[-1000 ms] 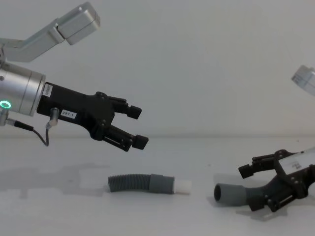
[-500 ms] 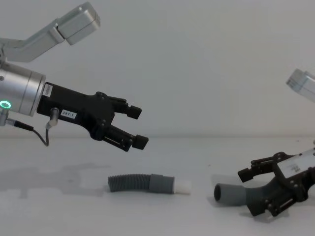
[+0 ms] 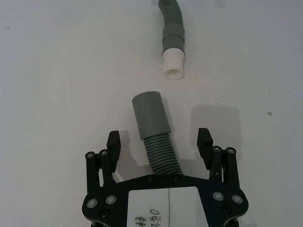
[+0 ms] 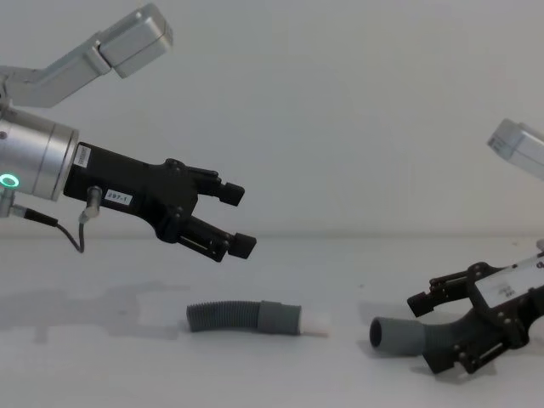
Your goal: Use both hands to pick up one end of the pipe from the table, align the ends, and insert them.
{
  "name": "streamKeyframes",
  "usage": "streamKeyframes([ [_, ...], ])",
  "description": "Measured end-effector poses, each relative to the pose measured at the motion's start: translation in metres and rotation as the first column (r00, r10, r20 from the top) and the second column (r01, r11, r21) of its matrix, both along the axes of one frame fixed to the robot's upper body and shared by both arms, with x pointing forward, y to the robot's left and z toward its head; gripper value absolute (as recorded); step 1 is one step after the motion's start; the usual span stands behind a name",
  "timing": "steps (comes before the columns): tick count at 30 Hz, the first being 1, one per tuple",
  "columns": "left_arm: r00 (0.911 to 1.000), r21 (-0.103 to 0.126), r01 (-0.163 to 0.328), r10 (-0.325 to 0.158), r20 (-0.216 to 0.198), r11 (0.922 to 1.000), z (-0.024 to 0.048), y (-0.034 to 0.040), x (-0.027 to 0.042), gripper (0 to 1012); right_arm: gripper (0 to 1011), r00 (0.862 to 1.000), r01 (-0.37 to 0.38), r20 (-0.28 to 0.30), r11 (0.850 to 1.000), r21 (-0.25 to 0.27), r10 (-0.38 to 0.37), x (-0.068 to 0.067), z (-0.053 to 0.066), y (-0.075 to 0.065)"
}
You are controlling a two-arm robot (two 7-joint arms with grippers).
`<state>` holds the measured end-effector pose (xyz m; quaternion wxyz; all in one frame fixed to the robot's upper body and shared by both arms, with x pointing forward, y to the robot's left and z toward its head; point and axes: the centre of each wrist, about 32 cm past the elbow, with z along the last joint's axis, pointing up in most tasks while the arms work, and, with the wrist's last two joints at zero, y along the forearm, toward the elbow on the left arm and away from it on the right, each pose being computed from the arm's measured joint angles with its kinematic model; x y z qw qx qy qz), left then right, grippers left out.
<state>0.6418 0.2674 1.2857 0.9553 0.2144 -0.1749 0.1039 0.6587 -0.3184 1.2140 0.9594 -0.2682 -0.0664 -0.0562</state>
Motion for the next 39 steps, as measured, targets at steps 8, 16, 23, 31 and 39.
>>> streamKeyframes([
  [8,1.0000,0.000,0.000,0.000,0.000,1.0000,0.0000,0.0000,0.0000,1001,792,1.000,-0.001,-0.001,1.000,-0.003,0.001,0.0003,0.0006,0.0008],
  [16,1.0000,0.000,0.000,0.000,0.000,1.0000,0.0000,0.0000,0.0000,1001,540,1.000,-0.002,-0.001,1.000,-0.005,0.002,0.0004,0.0008,0.0013],
  [23,1.0000,0.000,0.000,0.000,0.000,1.0000,0.0000,0.0000,0.0000,1001,345,1.000,-0.002,0.000,1.000,-0.005,0.002,0.0005,0.0012,0.0015],
  [31,1.0000,0.000,0.000,0.000,0.000,1.0000,0.0000,0.0000,0.0000,1001,337,1.000,-0.002,-0.001,1.000,-0.006,0.002,0.0005,0.0012,0.0016],
  [39,1.0000,0.003,0.003,-0.003,-0.001,1.0000,0.0008,-0.0004,0.0004,1001,337,1.000,-0.002,-0.001,1.000,-0.006,0.002,0.0005,0.0011,0.0016],
])
